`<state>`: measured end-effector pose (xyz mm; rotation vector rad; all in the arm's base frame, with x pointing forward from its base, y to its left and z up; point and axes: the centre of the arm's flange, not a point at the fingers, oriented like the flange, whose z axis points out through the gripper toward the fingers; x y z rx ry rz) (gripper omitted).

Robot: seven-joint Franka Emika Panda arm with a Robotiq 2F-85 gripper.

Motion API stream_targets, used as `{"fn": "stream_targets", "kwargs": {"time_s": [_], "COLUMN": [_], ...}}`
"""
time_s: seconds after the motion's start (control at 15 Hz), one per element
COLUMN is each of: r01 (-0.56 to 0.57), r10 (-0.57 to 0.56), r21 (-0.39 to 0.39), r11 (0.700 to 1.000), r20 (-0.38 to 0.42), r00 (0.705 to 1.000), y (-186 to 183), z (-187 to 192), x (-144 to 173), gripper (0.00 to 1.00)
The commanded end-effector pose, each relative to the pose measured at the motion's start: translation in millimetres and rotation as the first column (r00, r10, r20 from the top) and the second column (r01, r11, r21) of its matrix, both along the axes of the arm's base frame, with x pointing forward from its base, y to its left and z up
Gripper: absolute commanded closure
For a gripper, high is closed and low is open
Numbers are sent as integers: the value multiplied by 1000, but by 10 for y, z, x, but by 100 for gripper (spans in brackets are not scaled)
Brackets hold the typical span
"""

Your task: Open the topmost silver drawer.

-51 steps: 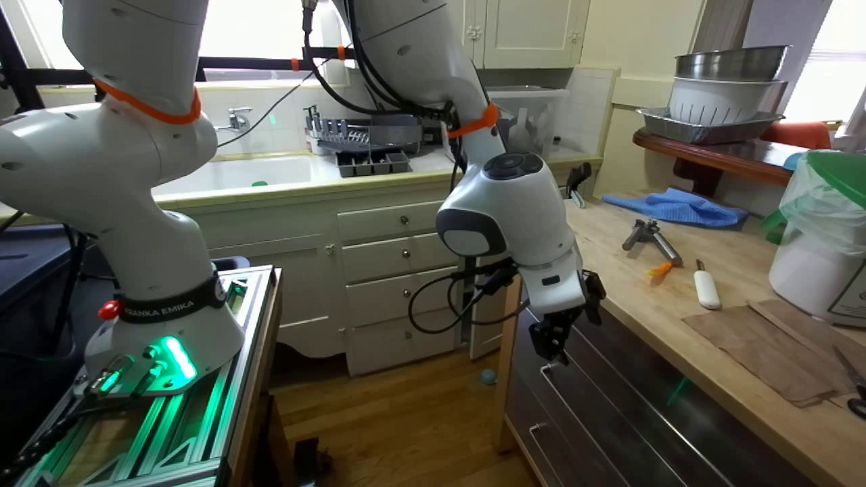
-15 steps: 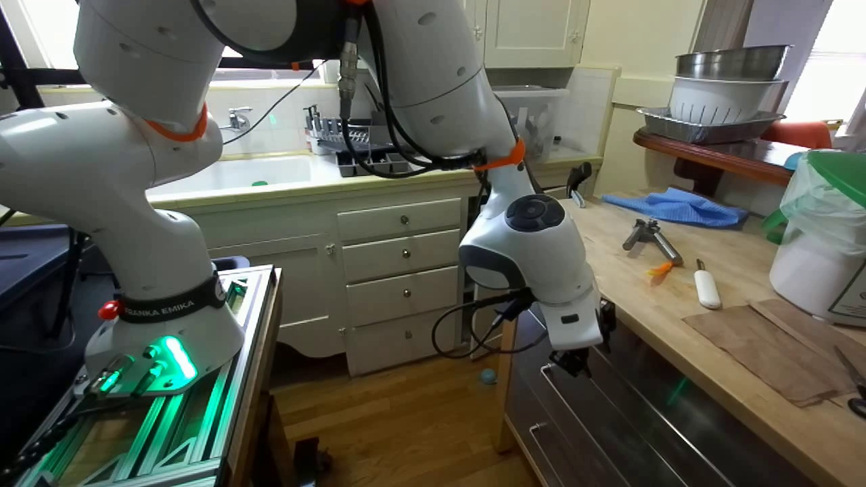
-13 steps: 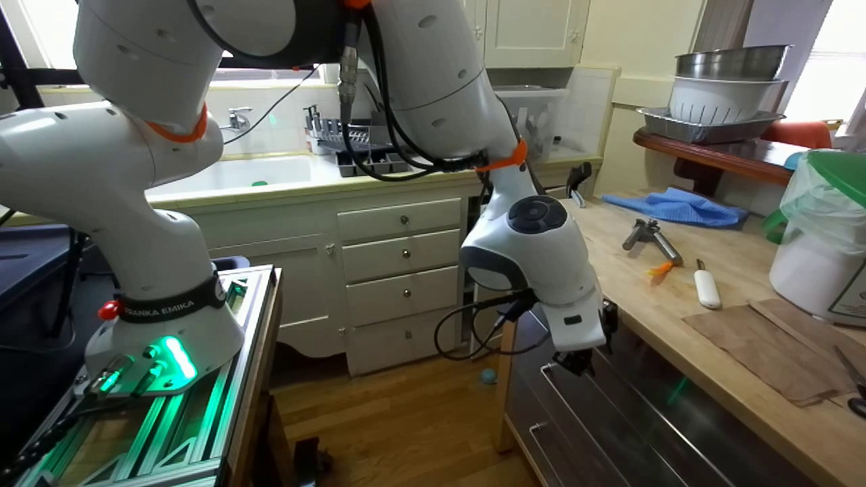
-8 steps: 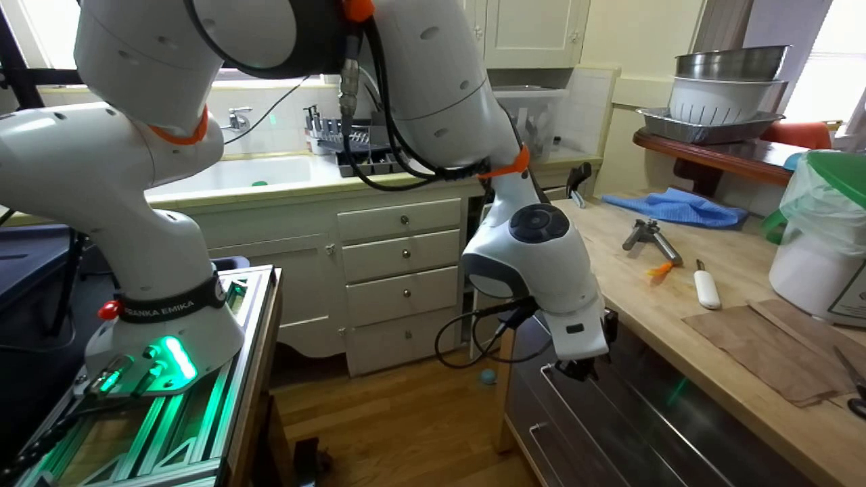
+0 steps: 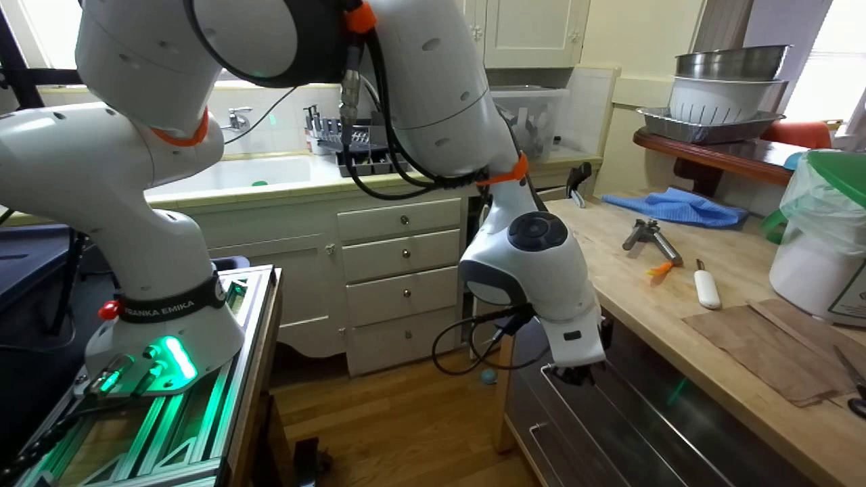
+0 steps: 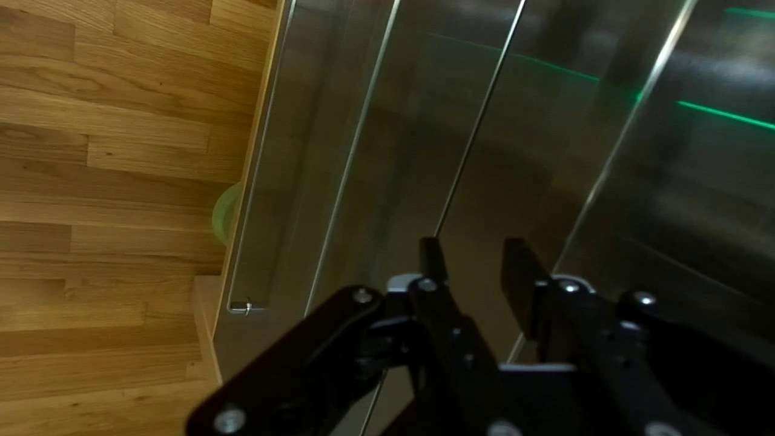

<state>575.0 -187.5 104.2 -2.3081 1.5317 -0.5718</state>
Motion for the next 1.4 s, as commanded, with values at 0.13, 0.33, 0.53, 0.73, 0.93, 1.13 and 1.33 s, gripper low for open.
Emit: {"fn": "stream_targets", "kwargs": {"time_s": [0.13, 0.33, 0.53, 0.73, 0.93, 1.13, 1.33], "r01": [-17, -22, -19, -16, -12, -8, -4], "r10": [18, 23, 20, 16, 13, 8, 2], "r21": [-23, -24, -22, -26, -25, -22, -31], "r11": [1000, 999, 1000, 1000, 1000, 1000, 1000], "r20": [45, 44, 41, 31, 20, -1, -38], "r00": [999, 999, 999, 999, 1000, 1000, 999], "y": [-10, -29, -57, -97, -121, -114, -106], "z": [53, 24, -27, -100, -149, -109, -118], "x": [65, 105, 157, 155, 130, 105, 11], "gripper": [37, 43, 45, 48, 64, 96, 100]}}
